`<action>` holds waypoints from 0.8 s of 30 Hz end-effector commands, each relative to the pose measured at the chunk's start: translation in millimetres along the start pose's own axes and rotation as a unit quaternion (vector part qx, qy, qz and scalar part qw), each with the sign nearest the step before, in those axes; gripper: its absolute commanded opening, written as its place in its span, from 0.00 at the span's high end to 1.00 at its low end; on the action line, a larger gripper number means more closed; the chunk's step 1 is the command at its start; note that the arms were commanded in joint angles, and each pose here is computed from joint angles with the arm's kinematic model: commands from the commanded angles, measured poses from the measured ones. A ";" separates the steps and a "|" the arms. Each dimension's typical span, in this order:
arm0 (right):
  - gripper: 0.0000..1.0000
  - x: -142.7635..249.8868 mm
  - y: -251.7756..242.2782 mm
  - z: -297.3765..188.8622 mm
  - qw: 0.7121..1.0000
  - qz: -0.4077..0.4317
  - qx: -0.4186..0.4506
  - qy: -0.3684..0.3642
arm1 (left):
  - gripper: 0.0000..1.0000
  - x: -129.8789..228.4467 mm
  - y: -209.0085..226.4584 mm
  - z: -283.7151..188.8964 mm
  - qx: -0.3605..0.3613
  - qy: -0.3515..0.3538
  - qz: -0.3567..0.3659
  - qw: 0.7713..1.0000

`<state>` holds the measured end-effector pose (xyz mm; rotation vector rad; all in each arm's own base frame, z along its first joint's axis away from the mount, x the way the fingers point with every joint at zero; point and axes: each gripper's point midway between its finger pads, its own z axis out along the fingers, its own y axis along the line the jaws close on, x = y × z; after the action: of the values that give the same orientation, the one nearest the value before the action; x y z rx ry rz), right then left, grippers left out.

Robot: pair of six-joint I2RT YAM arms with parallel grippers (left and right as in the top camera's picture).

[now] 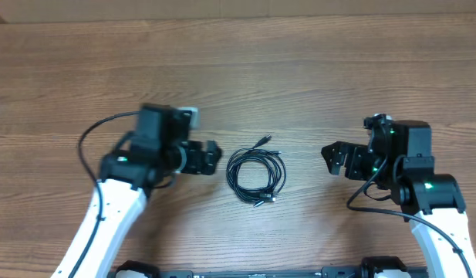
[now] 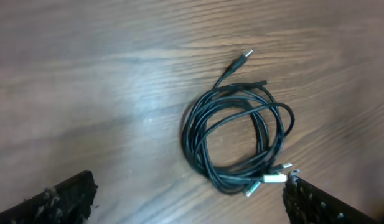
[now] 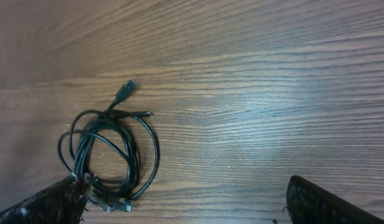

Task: Untangle cables
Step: 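Move left gripper to the coiled black cables and grasp them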

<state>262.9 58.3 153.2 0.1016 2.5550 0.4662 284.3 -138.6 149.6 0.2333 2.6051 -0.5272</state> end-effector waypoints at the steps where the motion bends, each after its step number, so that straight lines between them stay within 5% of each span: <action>1: 0.00 -14.0 1.4 -6.7 0.999 -0.014 0.015 -0.025 | 0.00 -14.9 -4.2 8.7 -0.066 -0.029 0.054 0.996; 12: 0.00 -16.8 6.1 -6.8 0.999 -0.016 0.002 -0.030 | 0.08 3.5 -15.8 89.5 -0.084 0.035 0.120 0.989; 21: 0.00 -18.5 6.6 -6.9 0.999 -0.017 0.001 -0.033 | 0.56 21.7 -16.7 126.3 -0.061 0.077 0.116 0.988; 24: 0.00 -18.4 6.6 -6.8 0.999 -0.017 0.001 -0.033 | 0.52 29.0 -13.0 135.1 -0.064 0.092 0.112 0.987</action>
<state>268.8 57.8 156.2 0.0868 2.5288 0.4364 311.2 -195.2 36.2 0.5331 2.7114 -0.2416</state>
